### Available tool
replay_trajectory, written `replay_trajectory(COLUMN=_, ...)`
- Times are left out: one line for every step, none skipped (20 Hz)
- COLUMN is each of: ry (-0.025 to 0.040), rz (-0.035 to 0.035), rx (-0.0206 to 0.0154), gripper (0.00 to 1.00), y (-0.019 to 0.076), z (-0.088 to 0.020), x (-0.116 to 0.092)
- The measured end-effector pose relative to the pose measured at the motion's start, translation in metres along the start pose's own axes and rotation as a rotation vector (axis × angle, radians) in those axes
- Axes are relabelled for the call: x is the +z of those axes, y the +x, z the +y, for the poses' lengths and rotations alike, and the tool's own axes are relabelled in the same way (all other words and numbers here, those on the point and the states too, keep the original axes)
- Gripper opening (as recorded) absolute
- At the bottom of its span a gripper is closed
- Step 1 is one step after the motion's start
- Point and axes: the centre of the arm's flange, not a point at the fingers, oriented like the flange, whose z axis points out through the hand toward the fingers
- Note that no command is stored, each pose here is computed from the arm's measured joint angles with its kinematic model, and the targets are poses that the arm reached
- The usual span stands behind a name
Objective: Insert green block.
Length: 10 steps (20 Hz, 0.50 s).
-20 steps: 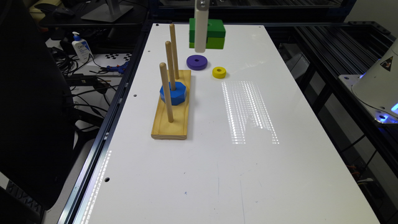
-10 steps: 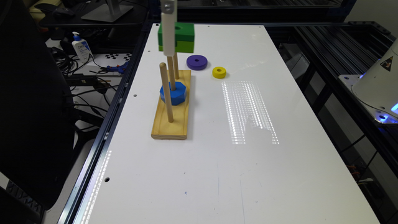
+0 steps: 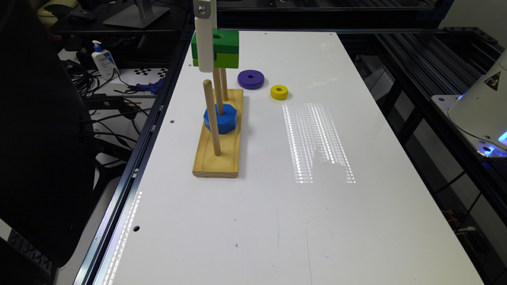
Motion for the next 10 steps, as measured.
replay_trajectory(ry=-0.0017, rz=-0.0015, rx=0.0001, gripper=0.0, y=0.0002, z=0.0, x=0.0017)
replay_trajectory(ry=-0.0028, rz=-0.0027, rx=0.0002, gripper=0.0, y=0.0003, z=0.0, x=0.0028)
replay_trajectory(ry=-0.0036, rz=-0.0035, rx=0.0002, gripper=0.0, y=0.0003, z=0.0, x=0.0035)
replay_trajectory(ry=-0.0042, rz=-0.004, rx=0.0002, gripper=0.0, y=0.0004, z=0.0001, x=0.004)
replay_trajectory(ry=-0.0044, rz=-0.0042, rx=0.0002, gripper=0.0, y=0.0004, z=0.0001, x=0.0041)
replay_trajectory(ry=-0.0045, rz=-0.0043, rx=0.0002, gripper=0.0, y=0.0004, z=0.0001, x=0.0042)
replay_trajectory(ry=-0.0045, rz=-0.0044, rx=0.0002, gripper=0.0, y=0.0003, z=0.0, x=0.0043)
replay_trajectory(ry=-0.005, rz=-0.0049, rx=0.0001, gripper=0.0, y=0.0003, z=0.0, x=0.0047)
replay_trajectory(ry=-0.0066, rz=-0.0065, rx=0.0, gripper=0.0, y=0.0002, z=-0.0001, x=0.0064)
replay_trajectory(ry=-0.0083, rz=-0.0083, rx=-0.0001, gripper=0.0, y=0.0004, z=-0.0002, x=0.0089)
